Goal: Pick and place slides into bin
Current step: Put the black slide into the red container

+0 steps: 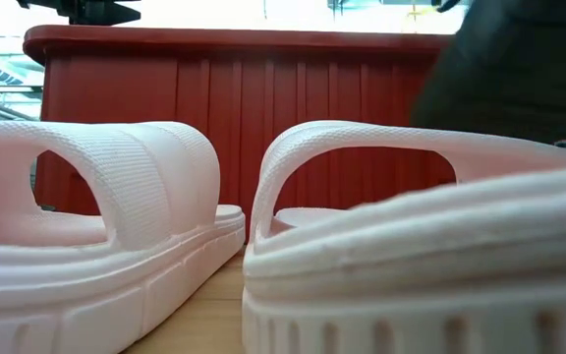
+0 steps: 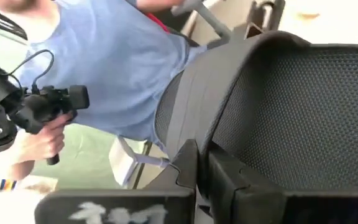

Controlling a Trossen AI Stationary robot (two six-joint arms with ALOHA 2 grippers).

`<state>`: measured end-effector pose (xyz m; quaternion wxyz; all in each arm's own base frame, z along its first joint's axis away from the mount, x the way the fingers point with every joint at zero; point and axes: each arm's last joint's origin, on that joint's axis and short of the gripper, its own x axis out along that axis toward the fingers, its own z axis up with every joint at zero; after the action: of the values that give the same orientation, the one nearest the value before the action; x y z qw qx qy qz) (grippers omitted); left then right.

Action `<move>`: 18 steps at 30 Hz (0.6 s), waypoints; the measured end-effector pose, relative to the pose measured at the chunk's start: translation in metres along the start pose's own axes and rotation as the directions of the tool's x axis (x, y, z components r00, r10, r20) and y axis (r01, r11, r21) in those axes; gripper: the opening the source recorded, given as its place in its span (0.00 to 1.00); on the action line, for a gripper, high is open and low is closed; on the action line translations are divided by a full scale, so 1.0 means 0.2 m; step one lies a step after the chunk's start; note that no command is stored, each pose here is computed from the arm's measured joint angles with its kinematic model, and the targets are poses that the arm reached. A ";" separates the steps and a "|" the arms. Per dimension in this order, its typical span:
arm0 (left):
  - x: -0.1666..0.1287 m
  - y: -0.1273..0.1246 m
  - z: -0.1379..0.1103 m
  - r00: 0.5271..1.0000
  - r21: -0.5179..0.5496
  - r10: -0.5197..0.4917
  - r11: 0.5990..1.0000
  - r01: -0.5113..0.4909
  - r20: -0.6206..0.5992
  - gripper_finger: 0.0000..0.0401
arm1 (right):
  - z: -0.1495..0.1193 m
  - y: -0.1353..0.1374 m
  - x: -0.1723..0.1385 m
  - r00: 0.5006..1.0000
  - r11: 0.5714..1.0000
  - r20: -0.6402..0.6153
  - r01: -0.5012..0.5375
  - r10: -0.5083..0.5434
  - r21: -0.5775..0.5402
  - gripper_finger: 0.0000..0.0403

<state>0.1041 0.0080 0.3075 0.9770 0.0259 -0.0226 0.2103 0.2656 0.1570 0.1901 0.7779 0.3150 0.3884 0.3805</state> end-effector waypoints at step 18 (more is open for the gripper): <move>0.00 0.00 0.00 1.000 -0.001 0.000 1.000 0.000 0.000 0.62 | 0.33 0.13 -0.09 0.998 0.950 0.038 -0.036 0.050 -0.311 0.01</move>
<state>0.1042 0.0080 0.3074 0.9770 0.0255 -0.0226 0.2103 0.3040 0.1427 0.2506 0.8179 0.2058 0.2989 0.4465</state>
